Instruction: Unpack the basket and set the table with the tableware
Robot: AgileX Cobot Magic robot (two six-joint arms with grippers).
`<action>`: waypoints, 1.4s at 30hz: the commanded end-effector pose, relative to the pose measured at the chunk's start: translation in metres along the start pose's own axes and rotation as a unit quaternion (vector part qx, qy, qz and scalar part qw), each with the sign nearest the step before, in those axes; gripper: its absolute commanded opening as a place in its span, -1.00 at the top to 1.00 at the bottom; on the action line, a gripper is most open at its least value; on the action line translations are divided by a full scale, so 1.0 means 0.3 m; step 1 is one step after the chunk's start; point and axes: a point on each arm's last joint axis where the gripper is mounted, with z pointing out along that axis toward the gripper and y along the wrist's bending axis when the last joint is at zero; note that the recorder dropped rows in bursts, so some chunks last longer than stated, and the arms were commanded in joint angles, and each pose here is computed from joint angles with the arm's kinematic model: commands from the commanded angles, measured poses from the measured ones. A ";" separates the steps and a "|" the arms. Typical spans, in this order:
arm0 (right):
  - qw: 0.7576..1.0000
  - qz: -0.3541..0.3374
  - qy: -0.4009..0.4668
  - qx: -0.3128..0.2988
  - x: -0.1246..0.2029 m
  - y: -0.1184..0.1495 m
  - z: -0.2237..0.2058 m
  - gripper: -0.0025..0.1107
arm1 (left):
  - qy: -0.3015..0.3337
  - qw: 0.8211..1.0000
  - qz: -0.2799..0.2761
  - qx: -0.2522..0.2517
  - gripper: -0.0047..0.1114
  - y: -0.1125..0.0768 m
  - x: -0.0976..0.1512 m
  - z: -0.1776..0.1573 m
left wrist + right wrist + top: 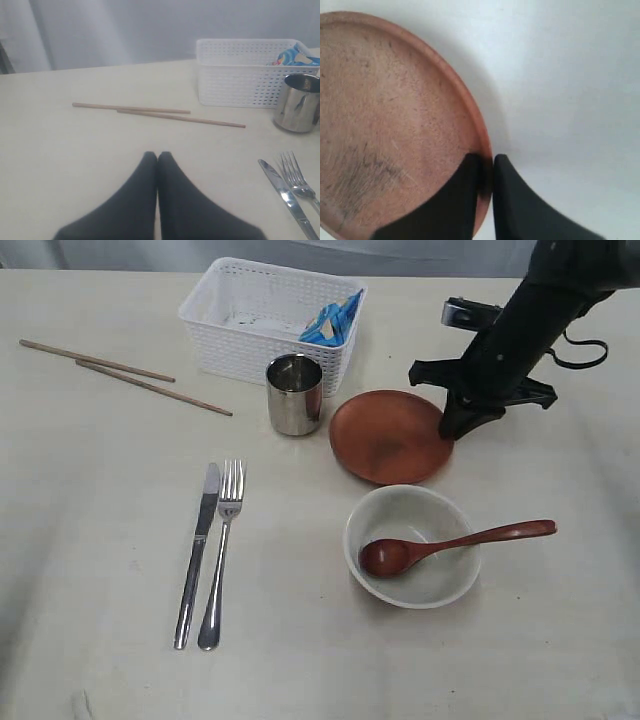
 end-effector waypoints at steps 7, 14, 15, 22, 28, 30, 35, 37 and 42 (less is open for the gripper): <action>0.999 -0.009 -0.050 0.016 -0.040 -0.005 -0.029 0.96 | -0.007 1.000 -0.001 -0.001 0.92 0.000 -0.002 -0.001; 0.998 -0.024 -0.058 0.012 -0.072 0.012 -0.075 0.96 | -0.007 1.000 -0.001 -0.001 0.92 0.000 -0.002 -0.001; 0.998 -0.024 -0.053 0.011 -0.070 0.013 -0.077 0.96 | -0.007 1.000 -0.001 -0.001 0.92 0.000 -0.002 -0.001; 0.998 -0.034 -0.015 0.043 -0.050 -0.008 -0.070 0.96 | -0.007 1.000 -0.001 -0.001 0.92 0.000 -0.002 -0.001; 0.998 -0.033 -0.012 0.043 -0.048 -0.008 -0.070 0.44 | -0.007 1.000 -0.001 -0.001 0.92 0.000 -0.002 -0.001; 0.998 -0.033 -0.012 0.043 -0.048 -0.008 -0.070 0.21 | -0.007 1.000 -0.001 -0.001 0.92 0.000 -0.002 -0.001; 0.998 -0.040 -0.020 0.033 -0.074 0.017 -0.122 0.16 | -0.007 1.000 -0.001 -0.001 0.92 0.000 -0.002 -0.001; 0.998 -0.058 -0.029 0.020 -0.087 0.057 -0.162 0.16 | -0.007 1.000 -0.001 -0.001 0.92 0.000 -0.002 -0.001; 0.993 -0.107 -0.043 -0.025 -0.097 0.229 -0.266 0.16 | -0.007 1.000 -0.001 -0.001 0.92 0.000 -0.002 -0.001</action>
